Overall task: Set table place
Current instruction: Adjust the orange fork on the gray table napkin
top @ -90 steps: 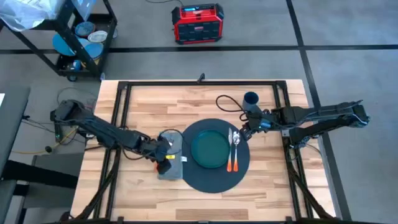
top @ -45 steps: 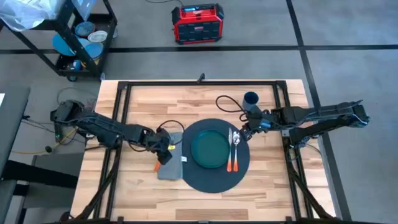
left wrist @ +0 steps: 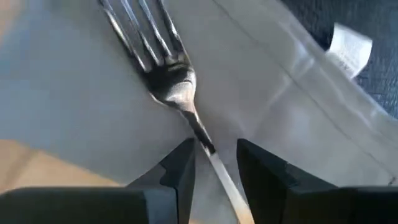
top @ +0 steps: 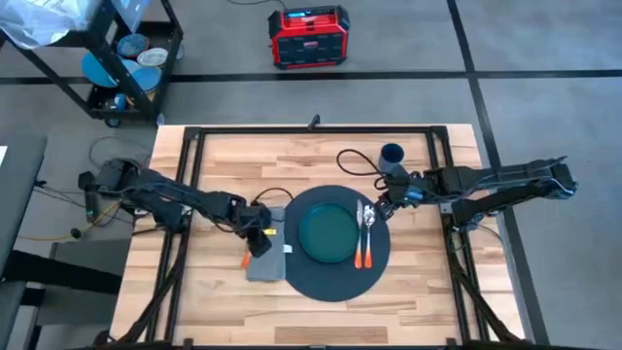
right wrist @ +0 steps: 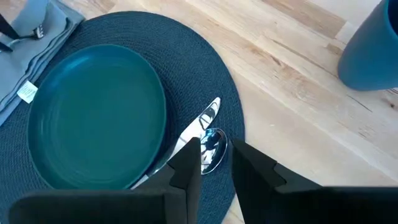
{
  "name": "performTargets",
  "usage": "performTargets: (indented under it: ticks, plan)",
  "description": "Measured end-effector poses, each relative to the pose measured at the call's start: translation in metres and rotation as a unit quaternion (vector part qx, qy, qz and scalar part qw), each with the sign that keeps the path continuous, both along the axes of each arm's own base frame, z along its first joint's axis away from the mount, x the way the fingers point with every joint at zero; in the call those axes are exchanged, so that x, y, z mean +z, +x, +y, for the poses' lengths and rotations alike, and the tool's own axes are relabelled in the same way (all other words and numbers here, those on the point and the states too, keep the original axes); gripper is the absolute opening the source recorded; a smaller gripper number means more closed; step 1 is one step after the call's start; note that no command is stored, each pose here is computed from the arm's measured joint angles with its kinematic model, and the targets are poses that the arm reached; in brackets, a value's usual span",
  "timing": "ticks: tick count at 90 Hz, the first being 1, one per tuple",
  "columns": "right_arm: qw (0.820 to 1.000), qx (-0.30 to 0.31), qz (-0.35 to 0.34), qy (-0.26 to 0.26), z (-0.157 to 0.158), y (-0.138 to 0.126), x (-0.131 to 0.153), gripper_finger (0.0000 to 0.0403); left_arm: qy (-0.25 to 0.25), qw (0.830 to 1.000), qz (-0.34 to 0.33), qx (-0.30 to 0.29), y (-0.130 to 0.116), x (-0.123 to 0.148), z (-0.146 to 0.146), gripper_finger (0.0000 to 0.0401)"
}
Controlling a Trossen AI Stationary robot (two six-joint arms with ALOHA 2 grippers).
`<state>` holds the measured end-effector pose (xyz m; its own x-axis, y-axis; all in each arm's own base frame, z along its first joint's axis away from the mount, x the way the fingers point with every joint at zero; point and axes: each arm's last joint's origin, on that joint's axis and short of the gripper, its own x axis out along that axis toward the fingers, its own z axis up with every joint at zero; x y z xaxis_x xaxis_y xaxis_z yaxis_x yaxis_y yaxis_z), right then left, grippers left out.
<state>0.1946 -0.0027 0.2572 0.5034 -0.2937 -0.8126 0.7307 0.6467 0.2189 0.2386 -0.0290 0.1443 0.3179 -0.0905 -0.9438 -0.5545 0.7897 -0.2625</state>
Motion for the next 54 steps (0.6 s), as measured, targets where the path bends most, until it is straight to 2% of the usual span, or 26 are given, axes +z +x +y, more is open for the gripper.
performTargets:
  ticks: [17, 33, 54]
  plan:
    - [1.000, 0.000, 0.000, 0.000, -0.0001, 0.0000, 0.0000, 0.0072, 0.002, 1.000, 0.003, 0.003, 0.0008, 0.0001, 0.0012, 0.0088]
    - [1.000, -0.001, 0.000, 0.000, -0.0003, 0.0000, 0.0000, 0.0072, 0.004, 1.000, 0.012, -0.005, -0.0010, -0.0003, 0.0014, 0.0011]
    - [1.000, -0.001, 0.000, 0.000, -0.0003, 0.0000, 0.0001, 0.0072, 0.003, 1.000, 0.020, -0.021, -0.0001, 0.0039, 0.0008, 0.0002]
